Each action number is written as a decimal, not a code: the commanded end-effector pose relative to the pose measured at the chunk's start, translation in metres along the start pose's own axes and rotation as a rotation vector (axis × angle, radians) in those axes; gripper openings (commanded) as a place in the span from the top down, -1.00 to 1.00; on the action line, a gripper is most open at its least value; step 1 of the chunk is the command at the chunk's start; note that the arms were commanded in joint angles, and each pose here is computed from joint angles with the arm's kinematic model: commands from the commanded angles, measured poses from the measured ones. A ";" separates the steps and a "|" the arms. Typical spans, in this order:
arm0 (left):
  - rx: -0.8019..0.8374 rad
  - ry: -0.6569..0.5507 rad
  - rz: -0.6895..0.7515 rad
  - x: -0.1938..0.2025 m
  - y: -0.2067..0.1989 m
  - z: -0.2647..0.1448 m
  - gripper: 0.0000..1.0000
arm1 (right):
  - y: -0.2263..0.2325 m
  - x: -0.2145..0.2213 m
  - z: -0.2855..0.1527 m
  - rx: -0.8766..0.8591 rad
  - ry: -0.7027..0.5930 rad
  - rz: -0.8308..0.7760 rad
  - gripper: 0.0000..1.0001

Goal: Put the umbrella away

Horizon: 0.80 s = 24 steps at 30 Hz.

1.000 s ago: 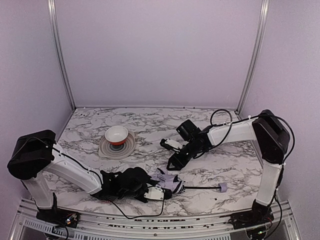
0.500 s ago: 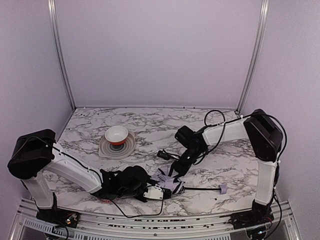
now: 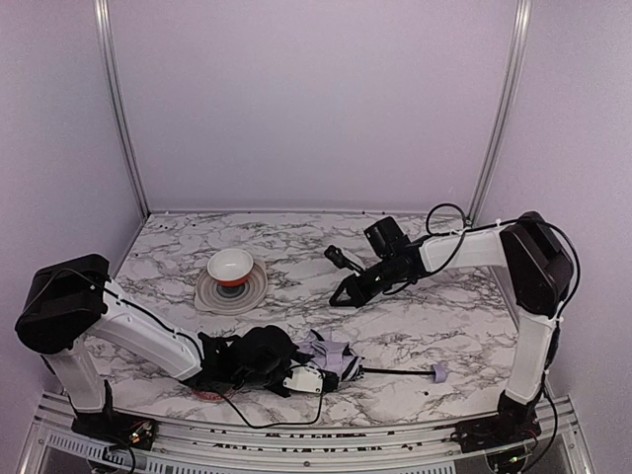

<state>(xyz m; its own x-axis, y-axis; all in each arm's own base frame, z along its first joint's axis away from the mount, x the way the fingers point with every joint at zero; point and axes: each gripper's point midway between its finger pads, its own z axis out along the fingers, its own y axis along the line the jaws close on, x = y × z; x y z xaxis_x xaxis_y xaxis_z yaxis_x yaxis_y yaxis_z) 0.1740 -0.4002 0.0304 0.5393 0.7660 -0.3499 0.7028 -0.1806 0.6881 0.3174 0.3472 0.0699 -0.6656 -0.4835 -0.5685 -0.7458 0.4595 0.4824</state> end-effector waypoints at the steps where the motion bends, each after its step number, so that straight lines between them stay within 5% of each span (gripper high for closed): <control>1: 0.302 0.185 0.203 0.059 -0.079 -0.011 1.00 | -0.002 -0.036 -0.015 0.047 -0.111 -0.067 1.00; 8: 0.236 0.235 0.149 0.066 -0.066 -0.008 1.00 | 0.002 -0.017 -0.024 0.062 -0.029 -0.121 1.00; 13: 0.274 0.131 0.034 0.051 -0.068 -0.012 1.00 | 0.008 0.005 -0.034 0.073 0.001 -0.121 0.83; 21: 0.210 0.204 -0.006 0.070 -0.054 -0.009 1.00 | 0.020 0.046 -0.056 0.098 0.051 -0.064 -0.04; 24: 0.175 0.242 0.102 0.077 -0.052 -0.007 1.00 | 0.040 0.067 -0.054 -0.009 0.072 -0.032 -0.68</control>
<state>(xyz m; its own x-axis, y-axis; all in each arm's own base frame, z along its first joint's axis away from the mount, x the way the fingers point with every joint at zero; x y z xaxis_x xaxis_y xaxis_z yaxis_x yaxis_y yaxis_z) 0.1794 -0.3902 0.0296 0.4805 0.7768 -0.4071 0.7595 -0.1365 0.6360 0.2723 0.2979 0.0932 -0.6048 -0.5392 -0.5861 -0.7933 0.4723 0.3842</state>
